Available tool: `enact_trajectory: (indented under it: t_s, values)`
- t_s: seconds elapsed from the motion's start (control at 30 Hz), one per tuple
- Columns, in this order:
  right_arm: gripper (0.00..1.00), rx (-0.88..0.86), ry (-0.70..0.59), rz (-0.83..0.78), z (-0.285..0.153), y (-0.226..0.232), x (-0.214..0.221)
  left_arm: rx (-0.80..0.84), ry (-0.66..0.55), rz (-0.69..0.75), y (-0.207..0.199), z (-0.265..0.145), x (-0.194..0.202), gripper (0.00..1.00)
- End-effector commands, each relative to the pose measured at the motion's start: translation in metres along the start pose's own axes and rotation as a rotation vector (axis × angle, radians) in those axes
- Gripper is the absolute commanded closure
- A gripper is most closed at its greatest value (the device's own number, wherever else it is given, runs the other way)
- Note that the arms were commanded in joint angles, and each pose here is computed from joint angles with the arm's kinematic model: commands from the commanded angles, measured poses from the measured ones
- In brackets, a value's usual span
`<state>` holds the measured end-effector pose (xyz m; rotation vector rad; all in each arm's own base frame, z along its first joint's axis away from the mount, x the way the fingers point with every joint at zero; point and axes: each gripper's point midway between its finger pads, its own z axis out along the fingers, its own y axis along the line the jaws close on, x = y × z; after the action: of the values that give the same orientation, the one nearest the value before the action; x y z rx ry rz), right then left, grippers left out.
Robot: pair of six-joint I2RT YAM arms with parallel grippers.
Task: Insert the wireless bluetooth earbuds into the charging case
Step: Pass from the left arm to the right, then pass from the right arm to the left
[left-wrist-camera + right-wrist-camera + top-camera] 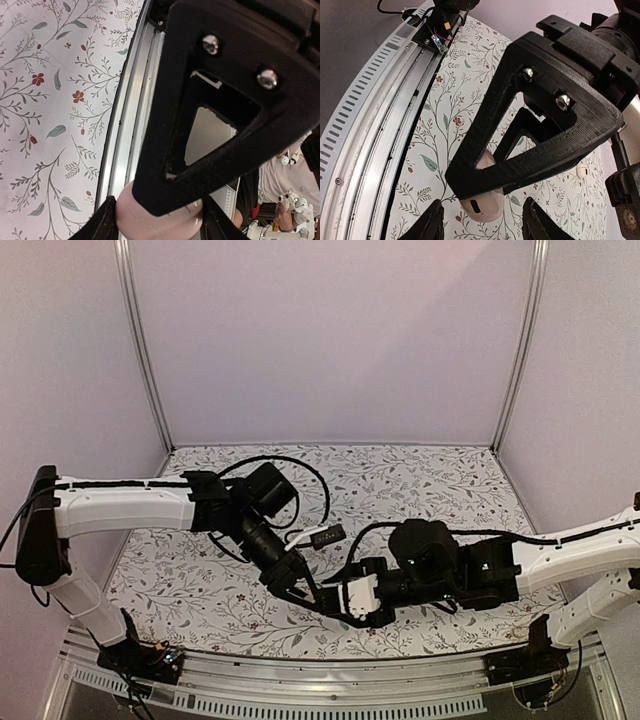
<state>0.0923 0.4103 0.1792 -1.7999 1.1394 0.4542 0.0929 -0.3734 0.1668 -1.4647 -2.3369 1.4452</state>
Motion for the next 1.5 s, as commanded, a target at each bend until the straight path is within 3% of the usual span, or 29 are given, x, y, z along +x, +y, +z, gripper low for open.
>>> enact_trajectory:
  t_s: [0.0, 0.13, 0.5, 0.6, 0.73, 0.9, 1.07, 1.23, 1.47]
  values:
    - [0.50, -0.001, 0.021, -0.042, 0.004, 0.001, -0.004, 0.040, 0.016, 0.015, -0.007, 0.007, -0.002, 0.64]
    - [0.62, -0.012, 0.037, -0.063, 0.008, 0.004, -0.003, 0.049, 0.019, 0.015, -0.008, 0.009, -0.004, 0.64]
    - [0.78, -0.026, 0.047, -0.077, 0.015, 0.008, -0.003, 0.052, 0.021, 0.016, -0.006, 0.011, -0.005, 0.62]
    - [0.87, -0.012, 0.030, -0.059, 0.013, 0.006, -0.007, 0.035, 0.015, 0.037, -0.005, 0.009, -0.008, 0.52]
    - [0.91, 0.006, 0.011, -0.013, 0.008, 0.003, -0.009, -0.014, -0.040, 0.104, -0.012, -0.006, -0.021, 0.24]
    - [0.92, 0.118, -0.022, 0.044, -0.008, -0.019, -0.008, -0.106, -0.245, 0.181, -0.021, -0.058, -0.051, 0.01]
    - [0.92, 0.310, -0.109, 0.086, -0.042, -0.063, -0.020, -0.197, -0.597, 0.188, -0.021, -0.135, -0.072, 0.00]
    - [0.90, 0.487, -0.331, 0.130, -0.093, -0.102, -0.050, -0.133, -0.915, 0.145, -0.036, -0.194, -0.070, 0.00]
    - [0.91, 0.599, -0.517, 0.055, -0.131, -0.120, -0.087, 0.186, -0.939, 0.099, -0.075, -0.189, -0.077, 0.00]
